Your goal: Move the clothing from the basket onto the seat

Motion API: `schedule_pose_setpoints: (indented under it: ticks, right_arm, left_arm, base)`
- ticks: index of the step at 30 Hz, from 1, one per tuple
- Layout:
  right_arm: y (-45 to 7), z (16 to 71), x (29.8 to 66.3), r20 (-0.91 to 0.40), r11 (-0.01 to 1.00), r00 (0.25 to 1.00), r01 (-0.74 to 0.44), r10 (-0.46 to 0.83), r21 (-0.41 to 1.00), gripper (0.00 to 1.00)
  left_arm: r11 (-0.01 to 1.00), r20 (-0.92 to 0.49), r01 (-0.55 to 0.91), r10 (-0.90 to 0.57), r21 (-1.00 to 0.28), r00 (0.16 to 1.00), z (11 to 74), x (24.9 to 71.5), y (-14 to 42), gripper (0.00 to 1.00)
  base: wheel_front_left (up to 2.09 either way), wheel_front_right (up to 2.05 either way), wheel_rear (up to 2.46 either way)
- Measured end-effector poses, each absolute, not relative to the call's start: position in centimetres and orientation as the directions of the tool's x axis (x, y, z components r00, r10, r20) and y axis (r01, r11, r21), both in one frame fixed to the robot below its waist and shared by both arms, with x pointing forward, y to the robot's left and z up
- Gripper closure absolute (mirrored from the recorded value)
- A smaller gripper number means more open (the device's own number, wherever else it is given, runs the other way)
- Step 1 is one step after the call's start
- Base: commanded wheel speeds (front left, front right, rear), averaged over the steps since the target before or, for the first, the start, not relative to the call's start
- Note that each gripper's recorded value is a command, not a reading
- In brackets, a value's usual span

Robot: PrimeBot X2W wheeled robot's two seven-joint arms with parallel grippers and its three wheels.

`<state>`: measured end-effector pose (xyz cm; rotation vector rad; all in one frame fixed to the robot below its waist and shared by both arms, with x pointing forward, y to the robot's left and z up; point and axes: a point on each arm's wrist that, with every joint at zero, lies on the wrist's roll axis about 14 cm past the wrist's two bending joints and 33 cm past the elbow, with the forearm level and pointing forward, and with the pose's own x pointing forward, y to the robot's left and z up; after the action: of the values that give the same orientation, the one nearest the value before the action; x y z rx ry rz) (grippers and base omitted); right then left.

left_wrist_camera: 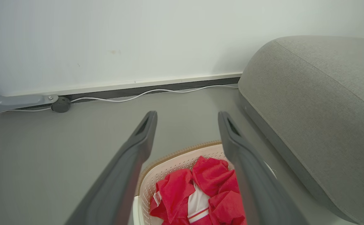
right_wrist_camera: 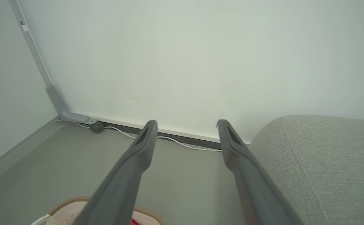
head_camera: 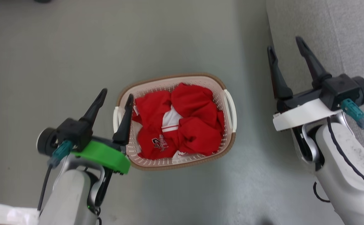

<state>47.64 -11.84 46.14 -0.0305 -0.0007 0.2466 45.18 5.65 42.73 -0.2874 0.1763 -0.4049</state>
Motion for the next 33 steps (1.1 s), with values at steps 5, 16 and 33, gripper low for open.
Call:
schedule_pose_setpoints:
  ticks: [5,16,33]
  right_arm:
    - [-11.9,45.3,49.1,-0.001,0.972,0.972,-0.234,0.234,-0.018,0.00]
    - [-11.9,42.8,51.7,-0.010,0.977,0.977,-0.212,0.212,-0.009,0.00]
    - [-13.1,37.9,54.7,-0.055,0.989,0.987,-0.149,0.150,0.015,0.00]
  left_arm:
    - [0.853,-0.147,0.424,-0.482,-0.306,0.864,41.1,46.7,3.4,0.00]
    - [0.809,-0.366,0.501,-0.586,-0.306,0.723,32.8,47.3,0.7,0.00]
    - [0.746,-0.564,0.607,-0.636,-0.274,0.527,22.3,48.7,-0.7,0.00]
  base:
    - [0.00,0.00,0.00]
    - [0.00,0.00,0.00]
    - [0.00,0.00,0.00]
